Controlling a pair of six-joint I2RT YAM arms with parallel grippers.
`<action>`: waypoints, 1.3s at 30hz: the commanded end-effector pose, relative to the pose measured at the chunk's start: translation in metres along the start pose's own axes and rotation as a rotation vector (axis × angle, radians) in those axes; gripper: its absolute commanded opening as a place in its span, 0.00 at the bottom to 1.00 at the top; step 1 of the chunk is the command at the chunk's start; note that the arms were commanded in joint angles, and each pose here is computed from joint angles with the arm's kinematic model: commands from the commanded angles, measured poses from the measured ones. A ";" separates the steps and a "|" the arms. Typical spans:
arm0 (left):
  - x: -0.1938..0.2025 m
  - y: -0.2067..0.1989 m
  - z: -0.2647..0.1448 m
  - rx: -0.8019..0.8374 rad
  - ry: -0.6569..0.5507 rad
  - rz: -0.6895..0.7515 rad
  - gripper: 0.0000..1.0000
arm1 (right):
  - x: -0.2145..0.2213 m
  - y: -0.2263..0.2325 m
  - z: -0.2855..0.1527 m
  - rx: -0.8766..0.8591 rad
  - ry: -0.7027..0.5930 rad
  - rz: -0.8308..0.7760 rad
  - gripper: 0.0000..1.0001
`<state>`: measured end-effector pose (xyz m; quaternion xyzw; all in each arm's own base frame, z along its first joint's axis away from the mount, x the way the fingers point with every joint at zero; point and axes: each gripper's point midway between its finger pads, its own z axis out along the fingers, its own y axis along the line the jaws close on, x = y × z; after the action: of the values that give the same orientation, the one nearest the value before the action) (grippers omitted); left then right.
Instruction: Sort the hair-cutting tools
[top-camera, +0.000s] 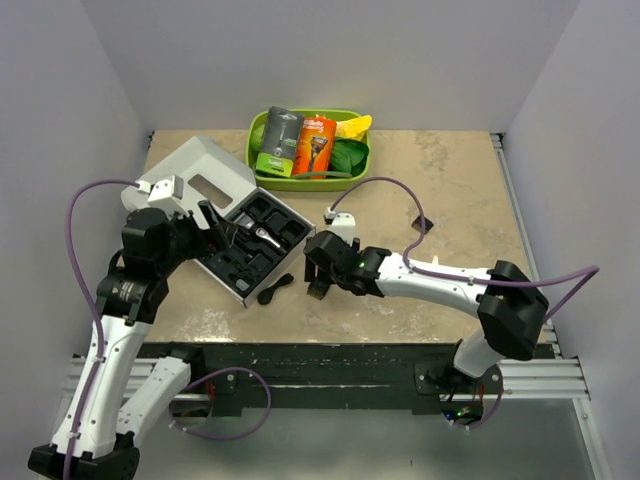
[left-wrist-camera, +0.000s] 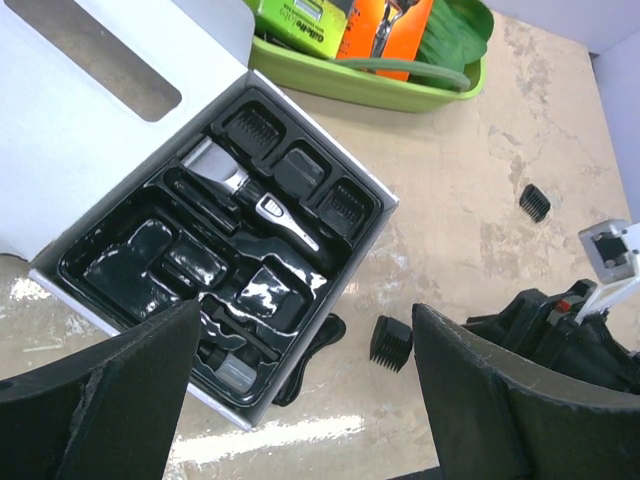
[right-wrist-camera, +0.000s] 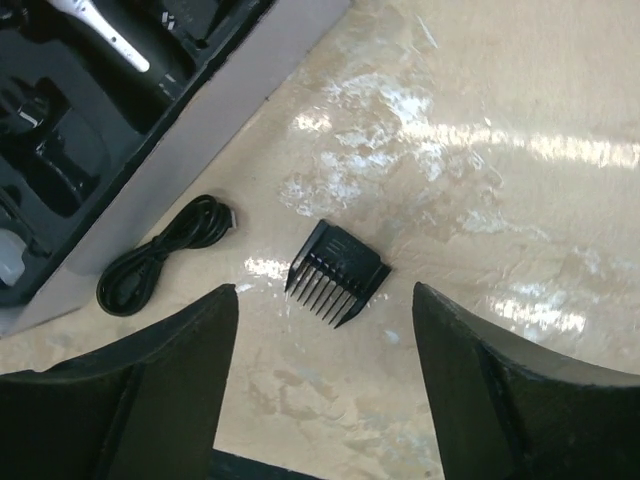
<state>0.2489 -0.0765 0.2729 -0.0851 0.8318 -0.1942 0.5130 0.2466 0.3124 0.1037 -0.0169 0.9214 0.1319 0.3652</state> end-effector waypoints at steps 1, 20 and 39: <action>0.007 -0.005 0.003 0.042 0.002 -0.004 0.91 | -0.011 -0.013 -0.002 0.161 -0.062 0.223 0.76; 0.019 -0.004 0.000 0.067 0.002 0.007 0.91 | 0.042 0.002 0.025 0.322 0.049 0.339 0.98; 0.029 -0.005 0.004 0.088 0.025 0.007 0.91 | 0.061 -0.006 0.058 0.444 0.053 0.328 0.92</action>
<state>0.2375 -0.0858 0.2450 -0.0681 0.8368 -0.2174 0.4979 0.2311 0.3267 0.0221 0.1907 0.9374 -0.0029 0.2915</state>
